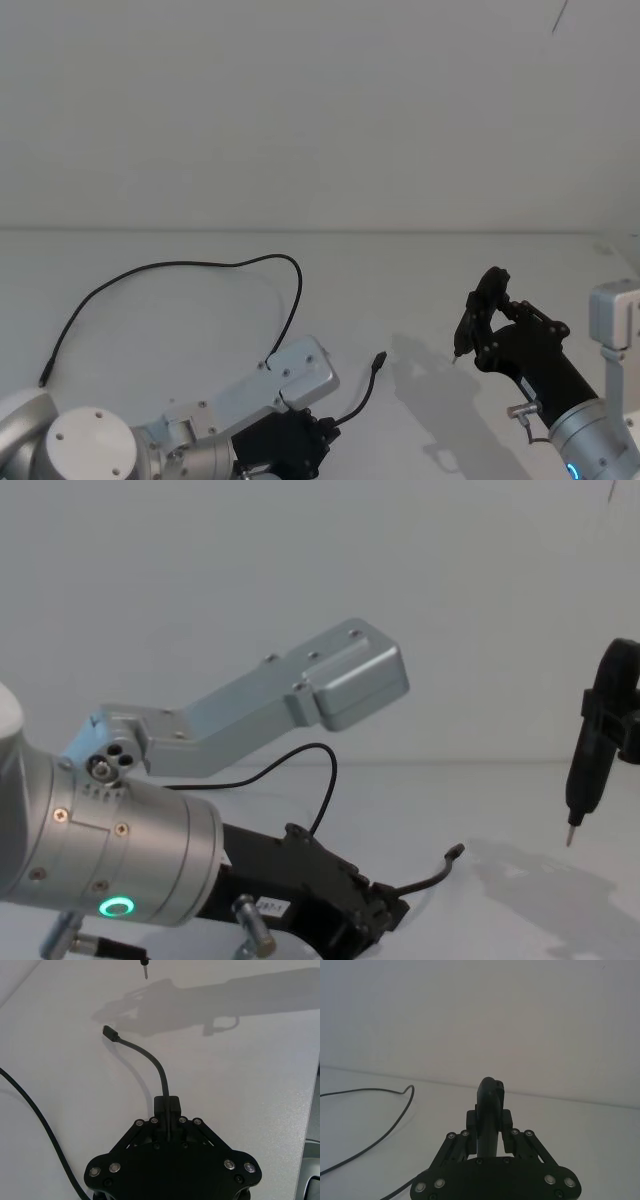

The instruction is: Pick up the data cable with the one hand.

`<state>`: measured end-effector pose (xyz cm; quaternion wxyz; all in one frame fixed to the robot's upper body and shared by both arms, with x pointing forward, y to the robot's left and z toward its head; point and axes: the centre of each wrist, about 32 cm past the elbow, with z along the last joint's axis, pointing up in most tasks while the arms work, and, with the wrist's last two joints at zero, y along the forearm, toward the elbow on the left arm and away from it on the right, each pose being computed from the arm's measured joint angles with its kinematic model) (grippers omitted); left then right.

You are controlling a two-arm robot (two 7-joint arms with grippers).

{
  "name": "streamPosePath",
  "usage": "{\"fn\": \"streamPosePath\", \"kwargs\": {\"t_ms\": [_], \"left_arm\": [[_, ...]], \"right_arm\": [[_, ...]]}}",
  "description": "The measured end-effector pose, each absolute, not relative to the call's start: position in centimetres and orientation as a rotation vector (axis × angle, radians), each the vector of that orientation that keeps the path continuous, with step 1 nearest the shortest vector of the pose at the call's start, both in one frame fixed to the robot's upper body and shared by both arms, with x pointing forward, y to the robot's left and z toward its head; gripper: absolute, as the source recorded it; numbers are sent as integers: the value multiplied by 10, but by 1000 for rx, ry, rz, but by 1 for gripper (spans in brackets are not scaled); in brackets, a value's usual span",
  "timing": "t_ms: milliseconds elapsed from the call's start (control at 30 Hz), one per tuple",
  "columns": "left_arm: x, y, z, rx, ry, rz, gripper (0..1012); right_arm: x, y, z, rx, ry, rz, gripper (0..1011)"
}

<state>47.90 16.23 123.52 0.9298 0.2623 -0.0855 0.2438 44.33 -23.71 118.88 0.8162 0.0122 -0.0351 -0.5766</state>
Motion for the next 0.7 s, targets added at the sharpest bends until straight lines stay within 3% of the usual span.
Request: {"fn": "streamPosePath", "kwargs": {"t_ms": [700], "left_arm": [[478, 165, 1248, 535, -301, 353, 42]], "right_arm": [[435, -244, 1204, 64, -101, -1125, 279]]}}
